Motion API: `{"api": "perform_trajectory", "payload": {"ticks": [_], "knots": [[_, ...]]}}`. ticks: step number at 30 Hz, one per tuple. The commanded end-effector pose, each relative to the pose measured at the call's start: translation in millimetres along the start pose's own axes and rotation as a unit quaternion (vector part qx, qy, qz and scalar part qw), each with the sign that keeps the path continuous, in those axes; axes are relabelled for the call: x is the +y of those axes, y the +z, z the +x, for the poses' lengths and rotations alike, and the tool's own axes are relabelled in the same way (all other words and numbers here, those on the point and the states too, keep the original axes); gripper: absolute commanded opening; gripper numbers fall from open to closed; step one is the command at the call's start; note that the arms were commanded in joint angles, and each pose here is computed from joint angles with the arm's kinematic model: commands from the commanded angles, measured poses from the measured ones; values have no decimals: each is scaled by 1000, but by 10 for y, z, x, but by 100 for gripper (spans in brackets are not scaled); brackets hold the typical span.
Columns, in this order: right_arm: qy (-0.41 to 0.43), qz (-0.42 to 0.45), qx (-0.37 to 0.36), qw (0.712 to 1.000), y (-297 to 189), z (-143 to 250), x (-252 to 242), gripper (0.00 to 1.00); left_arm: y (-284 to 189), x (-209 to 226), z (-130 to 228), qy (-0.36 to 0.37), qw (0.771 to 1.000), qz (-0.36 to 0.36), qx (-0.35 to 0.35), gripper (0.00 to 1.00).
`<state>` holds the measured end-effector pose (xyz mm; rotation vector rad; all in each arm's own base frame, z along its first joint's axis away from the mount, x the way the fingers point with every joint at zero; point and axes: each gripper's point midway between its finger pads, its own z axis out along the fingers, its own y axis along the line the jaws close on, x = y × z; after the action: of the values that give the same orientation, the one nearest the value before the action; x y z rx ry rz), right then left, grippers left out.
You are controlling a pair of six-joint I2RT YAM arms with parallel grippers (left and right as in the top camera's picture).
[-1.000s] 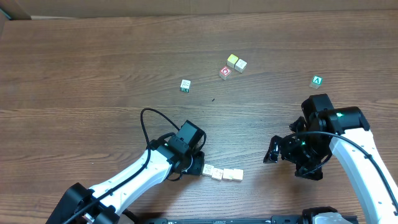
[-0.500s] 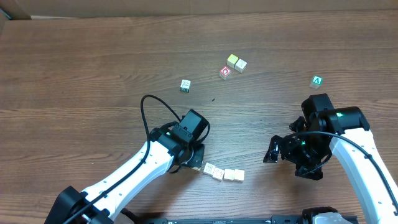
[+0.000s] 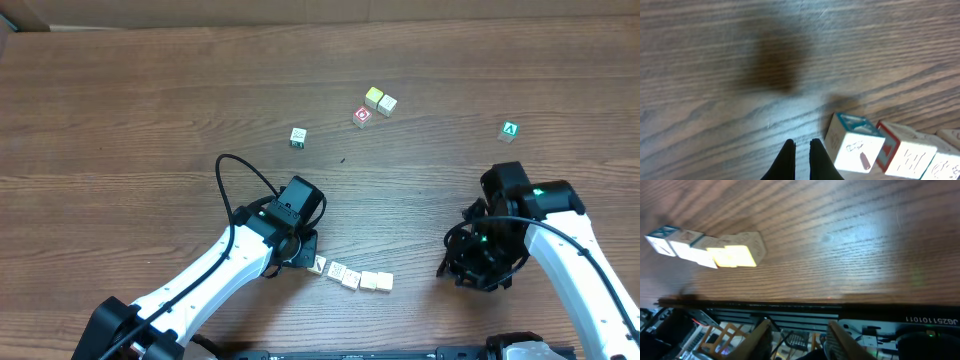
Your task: Flip 5 blocks
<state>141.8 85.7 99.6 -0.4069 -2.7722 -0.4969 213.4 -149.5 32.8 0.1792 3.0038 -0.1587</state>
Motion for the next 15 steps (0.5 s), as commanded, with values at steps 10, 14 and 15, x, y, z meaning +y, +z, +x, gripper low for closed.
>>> {"api": "perform_trajectory", "payload": {"ticks": [10,14,15], "knots": [[35,-17,33,999,245,109,-62,4,293,-7,188,10,999,11,51,4],[49,-16,37,998,370,124,-105,4,377,-21,239,10,997,14,70,4],[49,-18,40,998,403,139,-102,4,398,-19,245,10,997,13,73,4]]}}
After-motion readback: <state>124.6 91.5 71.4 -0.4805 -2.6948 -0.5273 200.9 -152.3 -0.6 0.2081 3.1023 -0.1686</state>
